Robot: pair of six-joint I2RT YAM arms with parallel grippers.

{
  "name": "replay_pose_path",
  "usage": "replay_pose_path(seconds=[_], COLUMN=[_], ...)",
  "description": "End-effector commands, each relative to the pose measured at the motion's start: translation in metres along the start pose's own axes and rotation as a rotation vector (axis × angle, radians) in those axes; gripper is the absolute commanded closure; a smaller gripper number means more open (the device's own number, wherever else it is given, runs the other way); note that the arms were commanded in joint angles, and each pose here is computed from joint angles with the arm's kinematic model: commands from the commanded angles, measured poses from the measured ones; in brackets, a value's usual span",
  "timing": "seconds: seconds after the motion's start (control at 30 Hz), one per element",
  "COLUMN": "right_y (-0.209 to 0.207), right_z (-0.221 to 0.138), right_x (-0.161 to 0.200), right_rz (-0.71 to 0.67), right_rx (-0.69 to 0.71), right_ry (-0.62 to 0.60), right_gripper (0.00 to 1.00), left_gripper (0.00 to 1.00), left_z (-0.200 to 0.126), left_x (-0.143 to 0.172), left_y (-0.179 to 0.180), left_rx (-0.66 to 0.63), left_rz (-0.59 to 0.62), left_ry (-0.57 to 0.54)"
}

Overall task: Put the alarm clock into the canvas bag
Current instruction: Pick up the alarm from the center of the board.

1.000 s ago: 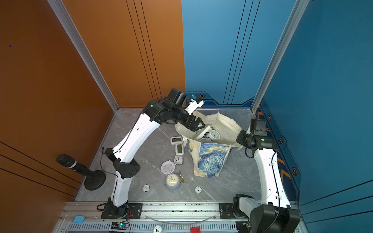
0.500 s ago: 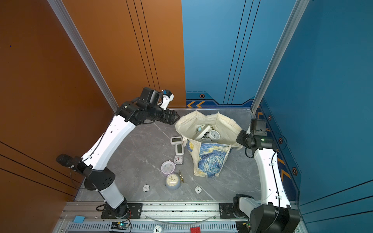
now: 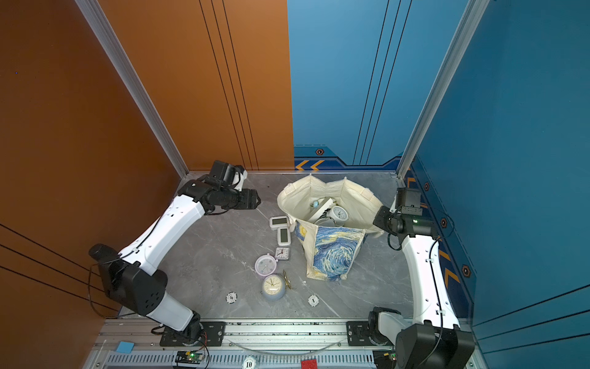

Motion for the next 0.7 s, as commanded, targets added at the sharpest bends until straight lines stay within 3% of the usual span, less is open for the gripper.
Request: replay_pose_path(seconds=[0.0, 0.27, 0.33, 0.67], right_y=[-0.001, 0.000, 0.000, 0.000], right_z=[-0.003, -0.004, -0.004, -0.004], right_x=[-0.002, -0.004, -0.003, -0.004], right_rz=[-0.002, -0.007, -0.007, -0.011], right_rx=[0.003, 0.001, 0.001, 0.003], right_ry=[-0.021, -0.028, -0.026, -0.026], right_gripper=[0.91, 0.91, 0.91, 0.91], left_gripper=[0.17, 0.15, 0.09, 0.01], left_z=[0.020, 0.082, 0.094, 0.138], left_x=[0.005, 0.031, 0.034, 0.037], left_y=[0.012, 0.004, 0.000, -0.023], left_rx=[-0.041, -0.008, -0.008, -0.060], left_rz=[-0.054, -0.083, -0.082, -0.085], left_ry=[0.024, 0.160, 0.189, 0.221])
Point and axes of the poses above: each gripper's point midway between its finger pads, its own z axis out along the fingers, its own y axis along the line the jaws close on, x = y × z, the point moved 4 cm from there along -z, back along the fingers, and after that the axes turned 4 degrees about -z, right-handed, at the moved point
